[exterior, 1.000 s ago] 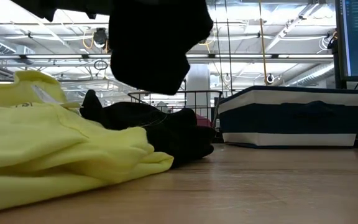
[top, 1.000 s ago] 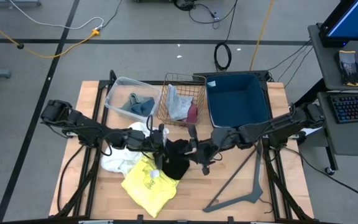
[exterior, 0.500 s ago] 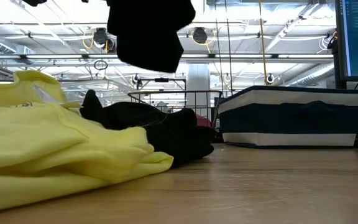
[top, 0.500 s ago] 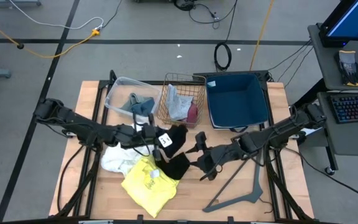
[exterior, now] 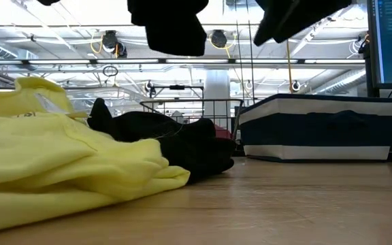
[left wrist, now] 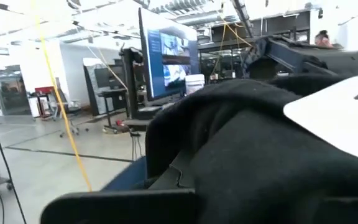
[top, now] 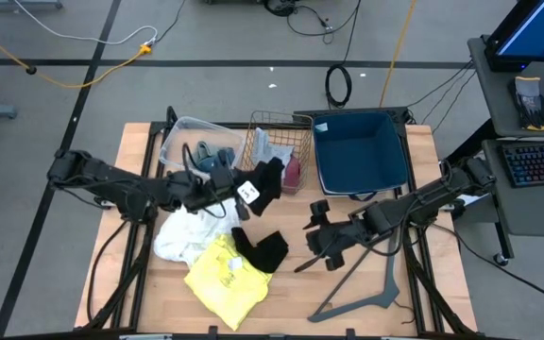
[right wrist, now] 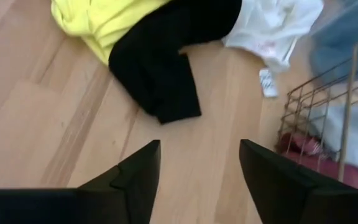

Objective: Pick & Place Cloths
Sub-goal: Put the black underwear into the mesh basket

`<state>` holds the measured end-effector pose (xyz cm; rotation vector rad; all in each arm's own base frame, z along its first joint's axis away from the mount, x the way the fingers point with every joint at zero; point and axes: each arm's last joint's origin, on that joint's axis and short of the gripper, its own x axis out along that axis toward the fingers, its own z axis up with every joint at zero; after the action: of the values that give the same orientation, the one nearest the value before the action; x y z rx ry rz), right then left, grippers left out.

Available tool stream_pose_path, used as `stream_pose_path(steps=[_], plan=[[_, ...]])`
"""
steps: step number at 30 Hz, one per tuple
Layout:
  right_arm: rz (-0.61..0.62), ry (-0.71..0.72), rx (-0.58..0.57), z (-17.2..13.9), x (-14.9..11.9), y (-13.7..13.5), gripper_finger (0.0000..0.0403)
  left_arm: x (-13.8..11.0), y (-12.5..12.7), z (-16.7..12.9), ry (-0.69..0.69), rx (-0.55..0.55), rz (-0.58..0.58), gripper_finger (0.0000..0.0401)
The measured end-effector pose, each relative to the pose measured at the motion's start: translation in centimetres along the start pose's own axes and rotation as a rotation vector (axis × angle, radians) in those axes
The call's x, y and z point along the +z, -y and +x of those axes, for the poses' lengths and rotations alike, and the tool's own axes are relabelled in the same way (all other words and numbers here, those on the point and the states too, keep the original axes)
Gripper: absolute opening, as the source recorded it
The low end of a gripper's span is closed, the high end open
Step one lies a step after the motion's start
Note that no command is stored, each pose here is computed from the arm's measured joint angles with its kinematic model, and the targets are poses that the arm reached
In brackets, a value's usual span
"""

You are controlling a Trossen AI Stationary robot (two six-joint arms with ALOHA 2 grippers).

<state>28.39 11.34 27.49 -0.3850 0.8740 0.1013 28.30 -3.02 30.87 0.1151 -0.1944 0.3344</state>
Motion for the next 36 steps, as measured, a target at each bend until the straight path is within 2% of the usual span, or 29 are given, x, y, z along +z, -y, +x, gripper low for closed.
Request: stream_pose_path(steps=[5, 14, 16, 22, 29, 33, 36], plan=[[0.009, -0.009, 0.037, 0.4, -0.5, -0.3, 0.0156, 1.8, -1.3, 1.5, 0.004, 0.021, 0.039, 0.0001], [-0.029, -0.045, 0.046, 3.1, -3.9, -1.5, 0.0025, 3.9, -4.1, 3.6, -0.049, 0.114, 0.094, 0.0001], [-0.029, -0.029, 0.046, 3.6, -4.3, -1.7, 0.0007, 4.1, -4.7, 3.8, -0.041, 0.135, 0.093, 0.0001], [-0.021, -0.005, 0.045, 4.4, -5.2, -2.0, 0.0006, 4.1, -6.6, 4.2, -0.034, 0.19, 0.082, 0.0], [-0.035, -0.004, 0.045, 4.5, -5.4, -2.0, 0.0001, 2.7, -7.7, 5.4, -0.049, 0.198, 0.045, 0.0], [-0.056, -0.002, 0.045, 4.5, -5.4, -2.0, 0.0001, 1.6, -7.8, 6.4, -0.093, 0.201, 0.049, 0.0], [-0.069, -0.002, 0.046, 4.5, -5.4, -2.0, 0.0001, 1.3, -7.8, 7.5, -0.185, 0.196, 0.076, 0.0]])
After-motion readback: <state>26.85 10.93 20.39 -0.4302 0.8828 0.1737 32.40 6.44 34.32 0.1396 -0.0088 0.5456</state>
